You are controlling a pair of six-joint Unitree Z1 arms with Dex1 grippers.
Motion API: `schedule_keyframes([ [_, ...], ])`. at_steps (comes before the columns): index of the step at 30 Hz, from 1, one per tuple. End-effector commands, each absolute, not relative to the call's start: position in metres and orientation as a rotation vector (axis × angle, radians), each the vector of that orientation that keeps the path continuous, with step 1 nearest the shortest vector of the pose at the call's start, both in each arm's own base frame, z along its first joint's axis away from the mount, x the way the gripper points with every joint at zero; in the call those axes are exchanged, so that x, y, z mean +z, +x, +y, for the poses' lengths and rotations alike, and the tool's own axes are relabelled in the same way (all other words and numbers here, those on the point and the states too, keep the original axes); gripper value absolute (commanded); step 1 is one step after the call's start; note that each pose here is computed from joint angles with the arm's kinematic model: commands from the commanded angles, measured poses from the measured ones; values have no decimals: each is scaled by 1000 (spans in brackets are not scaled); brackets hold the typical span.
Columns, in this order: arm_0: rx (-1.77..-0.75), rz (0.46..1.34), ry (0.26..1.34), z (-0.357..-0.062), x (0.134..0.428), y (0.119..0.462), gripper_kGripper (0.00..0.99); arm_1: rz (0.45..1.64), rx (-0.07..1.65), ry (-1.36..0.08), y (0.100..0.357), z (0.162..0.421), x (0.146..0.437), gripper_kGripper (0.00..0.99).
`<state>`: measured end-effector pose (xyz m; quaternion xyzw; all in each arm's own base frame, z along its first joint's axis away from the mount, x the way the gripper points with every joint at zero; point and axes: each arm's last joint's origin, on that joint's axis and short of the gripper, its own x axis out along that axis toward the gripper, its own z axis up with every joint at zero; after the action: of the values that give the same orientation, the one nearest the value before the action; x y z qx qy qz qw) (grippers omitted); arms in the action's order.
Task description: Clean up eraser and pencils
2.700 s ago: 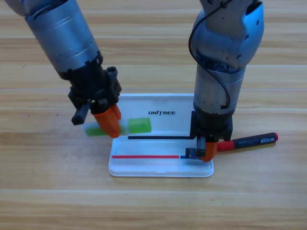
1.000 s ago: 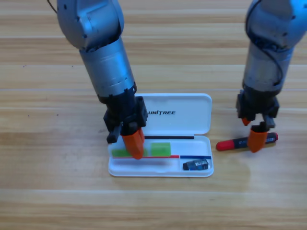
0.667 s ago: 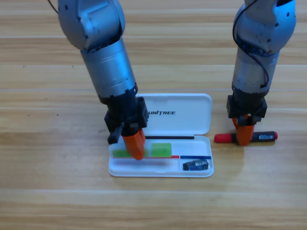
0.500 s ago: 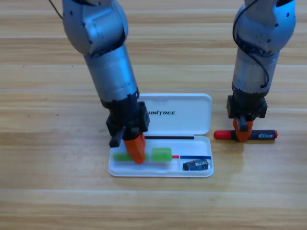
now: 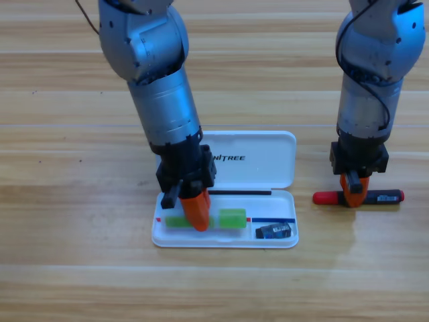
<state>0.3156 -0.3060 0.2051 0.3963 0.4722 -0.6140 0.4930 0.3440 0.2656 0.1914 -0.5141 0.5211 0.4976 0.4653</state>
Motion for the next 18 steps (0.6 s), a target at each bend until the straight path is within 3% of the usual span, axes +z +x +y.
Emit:
schedule_keyframes([
  [1, -1507, 1201, 965, -317, 179, 314, 0, 1285, 1207, -1265, 336, 254, 202, 0],
  [5, -1501, 1201, 960, -317, 181, 314, 0, 1268, 1202, -1264, 330, 251, 214, 0],
  [6, -1500, 1203, 962, -317, 180, 314, 149, 1263, 1203, -1261, 327, 249, 218, 0],
  [8, -1498, 1210, 961, -316, 179, 313, 772, 1248, 1210, -1258, 319, 248, 231, 0],
  [9, -1497, 1213, 960, -316, 179, 313, 933, 1242, 1216, -1257, 314, 247, 238, 0],
  [10, -1495, 1216, 960, -316, 179, 313, 985, 1234, 1223, -1255, 309, 247, 245, 0],
  [18, -1487, 1216, 957, -315, 181, 313, 990, 1149, 1266, -1199, 277, 253, 285, 0],
])
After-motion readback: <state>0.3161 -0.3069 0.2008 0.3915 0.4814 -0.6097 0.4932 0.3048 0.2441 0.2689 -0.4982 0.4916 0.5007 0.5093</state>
